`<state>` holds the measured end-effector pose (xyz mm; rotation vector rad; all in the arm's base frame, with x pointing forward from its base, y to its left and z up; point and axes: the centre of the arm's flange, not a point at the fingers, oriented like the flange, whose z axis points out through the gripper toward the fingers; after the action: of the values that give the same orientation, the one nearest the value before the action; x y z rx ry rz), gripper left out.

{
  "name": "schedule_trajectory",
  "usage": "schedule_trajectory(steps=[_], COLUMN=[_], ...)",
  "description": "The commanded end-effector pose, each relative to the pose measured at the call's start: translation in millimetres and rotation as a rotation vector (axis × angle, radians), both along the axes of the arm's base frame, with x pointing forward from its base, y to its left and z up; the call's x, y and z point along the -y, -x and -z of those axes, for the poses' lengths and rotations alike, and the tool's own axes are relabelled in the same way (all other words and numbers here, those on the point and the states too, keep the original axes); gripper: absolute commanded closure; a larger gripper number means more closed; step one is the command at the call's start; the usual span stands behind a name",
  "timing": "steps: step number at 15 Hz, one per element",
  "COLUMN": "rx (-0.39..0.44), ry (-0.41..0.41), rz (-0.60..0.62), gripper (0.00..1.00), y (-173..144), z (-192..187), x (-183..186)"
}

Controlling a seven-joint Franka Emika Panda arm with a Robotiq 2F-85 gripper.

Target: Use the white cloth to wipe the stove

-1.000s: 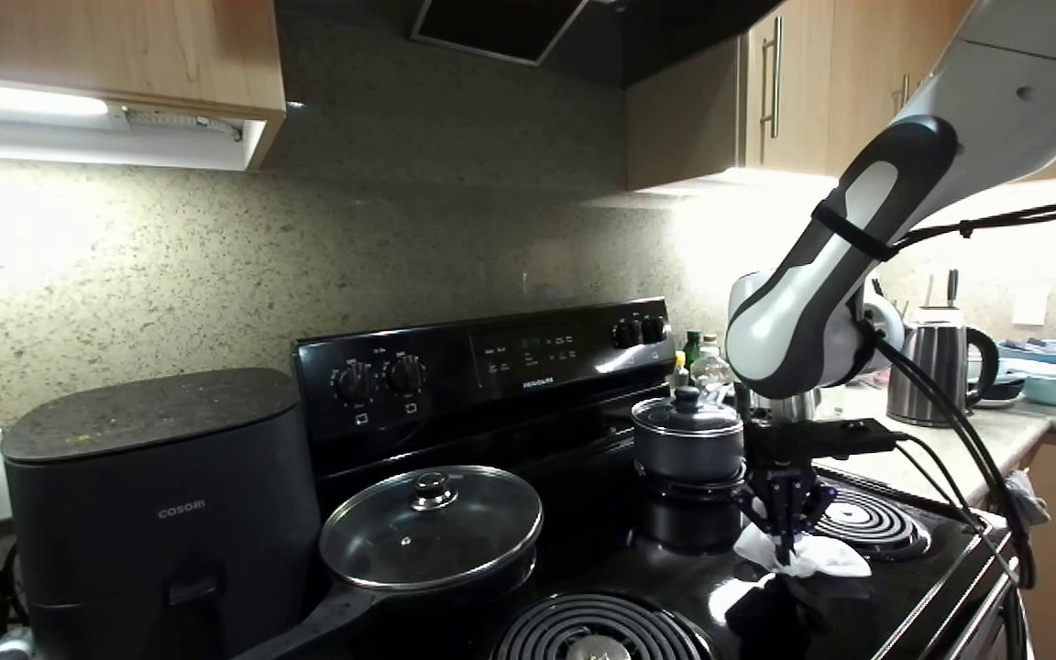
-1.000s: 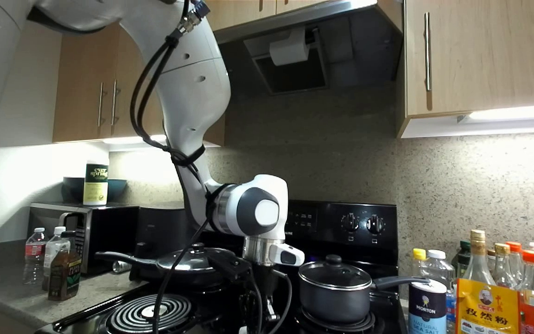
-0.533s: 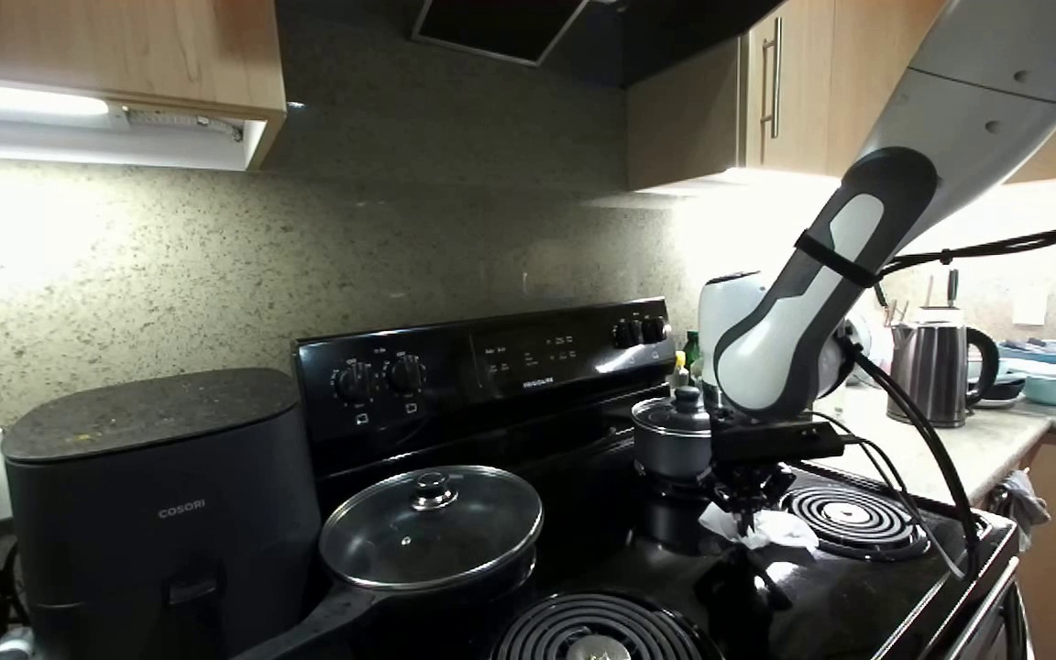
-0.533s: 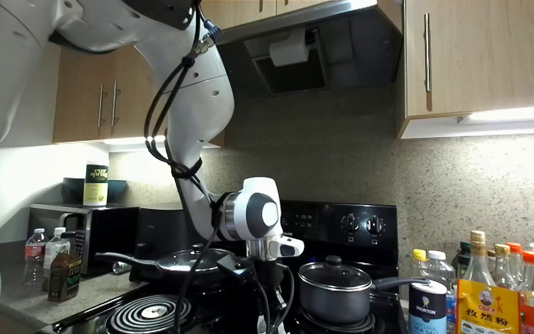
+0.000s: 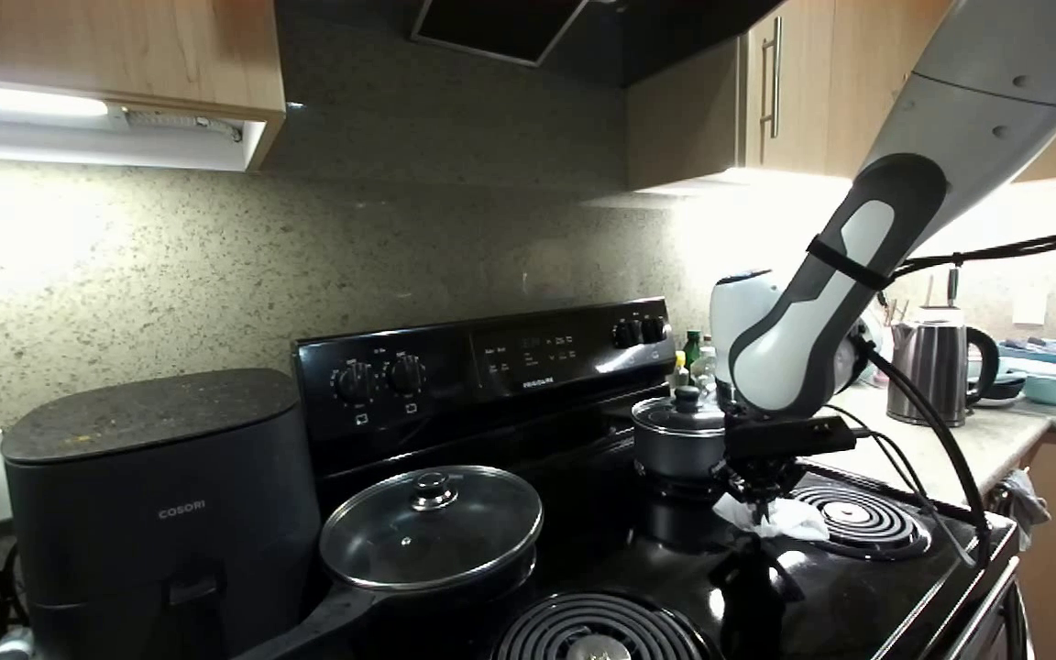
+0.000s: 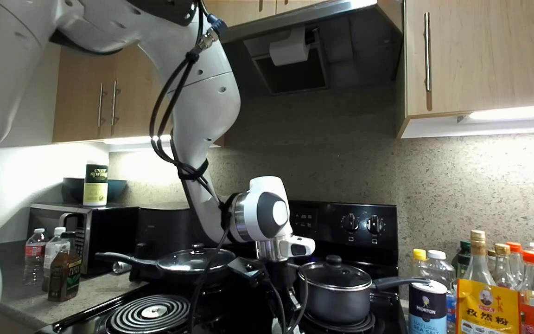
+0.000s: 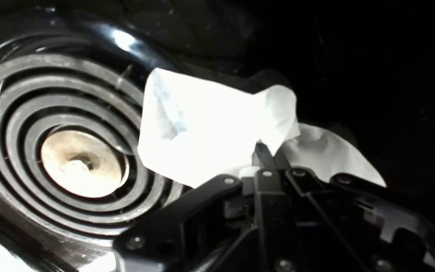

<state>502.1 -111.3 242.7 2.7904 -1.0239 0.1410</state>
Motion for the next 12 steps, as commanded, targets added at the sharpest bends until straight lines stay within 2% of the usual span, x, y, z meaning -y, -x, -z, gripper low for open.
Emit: schedule_trajectory(steps=[1,6,12], rx=[0.022,0.007,0.008], ry=[0.065,0.095,0.130], rz=[0.042,0.082,0.203], gripper=[1.00,1.00,1.00], y=[7,10,15], z=[5,6,9], x=[32,62,96])
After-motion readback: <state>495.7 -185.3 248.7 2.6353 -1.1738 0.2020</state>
